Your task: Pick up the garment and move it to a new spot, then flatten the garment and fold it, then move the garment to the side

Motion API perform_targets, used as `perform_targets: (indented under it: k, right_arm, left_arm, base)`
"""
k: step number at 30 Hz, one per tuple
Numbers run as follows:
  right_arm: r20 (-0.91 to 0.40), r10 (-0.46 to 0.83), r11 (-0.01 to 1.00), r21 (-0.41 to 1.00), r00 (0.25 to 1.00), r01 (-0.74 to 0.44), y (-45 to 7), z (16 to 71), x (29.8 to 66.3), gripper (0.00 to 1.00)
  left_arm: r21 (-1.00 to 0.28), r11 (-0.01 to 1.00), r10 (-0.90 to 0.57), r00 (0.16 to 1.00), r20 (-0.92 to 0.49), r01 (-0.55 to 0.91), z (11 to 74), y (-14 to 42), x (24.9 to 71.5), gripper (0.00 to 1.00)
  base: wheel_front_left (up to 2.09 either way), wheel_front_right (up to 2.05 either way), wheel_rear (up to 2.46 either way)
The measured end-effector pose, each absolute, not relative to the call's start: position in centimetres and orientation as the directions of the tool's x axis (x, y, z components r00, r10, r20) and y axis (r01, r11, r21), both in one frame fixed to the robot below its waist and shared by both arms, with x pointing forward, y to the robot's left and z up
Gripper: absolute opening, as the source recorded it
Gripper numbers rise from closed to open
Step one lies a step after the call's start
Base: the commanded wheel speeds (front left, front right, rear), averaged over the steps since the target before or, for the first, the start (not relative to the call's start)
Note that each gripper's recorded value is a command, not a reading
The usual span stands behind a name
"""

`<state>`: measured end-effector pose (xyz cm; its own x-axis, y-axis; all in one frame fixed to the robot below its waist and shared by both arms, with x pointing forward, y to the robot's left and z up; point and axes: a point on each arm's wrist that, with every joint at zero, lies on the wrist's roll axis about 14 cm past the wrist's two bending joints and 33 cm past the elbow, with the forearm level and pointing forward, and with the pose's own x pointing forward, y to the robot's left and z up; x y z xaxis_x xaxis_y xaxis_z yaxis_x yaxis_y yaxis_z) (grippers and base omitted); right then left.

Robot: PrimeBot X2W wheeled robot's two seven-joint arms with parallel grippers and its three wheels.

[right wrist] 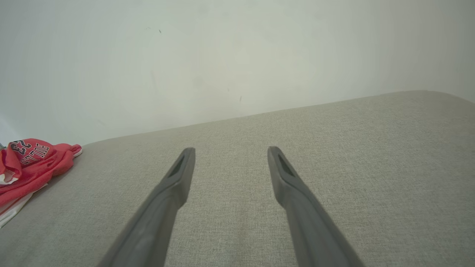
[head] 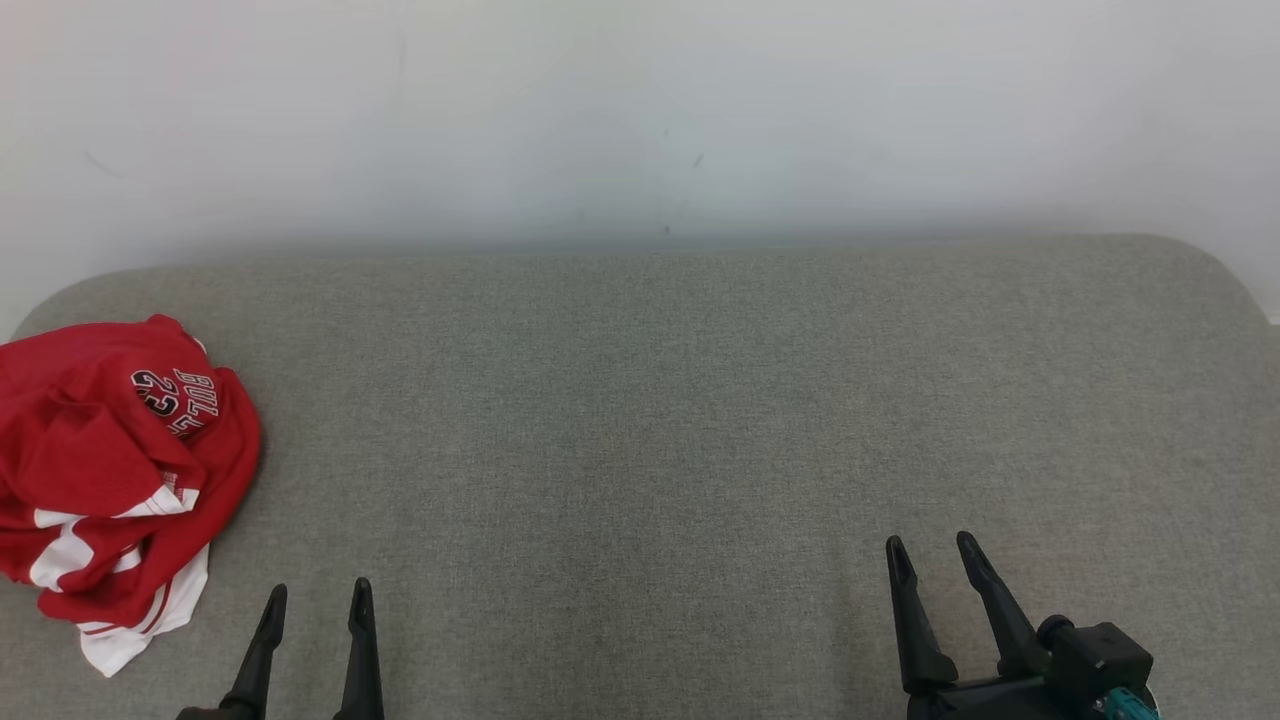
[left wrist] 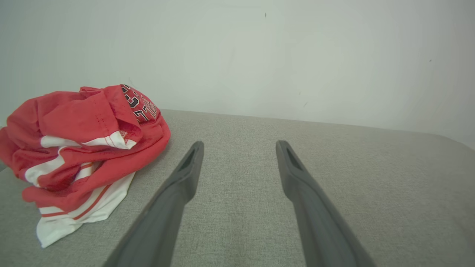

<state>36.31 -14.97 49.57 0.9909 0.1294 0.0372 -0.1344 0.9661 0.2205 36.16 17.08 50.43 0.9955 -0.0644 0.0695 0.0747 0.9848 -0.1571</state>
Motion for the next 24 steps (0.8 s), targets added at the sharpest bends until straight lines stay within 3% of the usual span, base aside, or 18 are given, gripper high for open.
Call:
perform_targets:
  k: [14, 24]
  right_arm:
    - [0.054, 0.137, 0.978, 0.153, 0.989, -0.144, -14.95, 49.63, 36.15, 1.00]
    - [0.056, 0.130, 0.977, 0.161, 0.990, -0.137, -15.11, 49.47, 35.87, 1.00]
  left_arm:
    - [-0.089, 0.991, -0.090, 0.993, 0.081, 0.097, 50.53, 16.82, 36.22, 1.00]
    - [-0.107, 0.990, -0.086, 0.993, 0.086, 0.095, 50.51, 16.95, 36.10, 1.00]
  base:
    - [0.00, 0.00, 0.00]
    - [0.00, 0.00, 0.00]
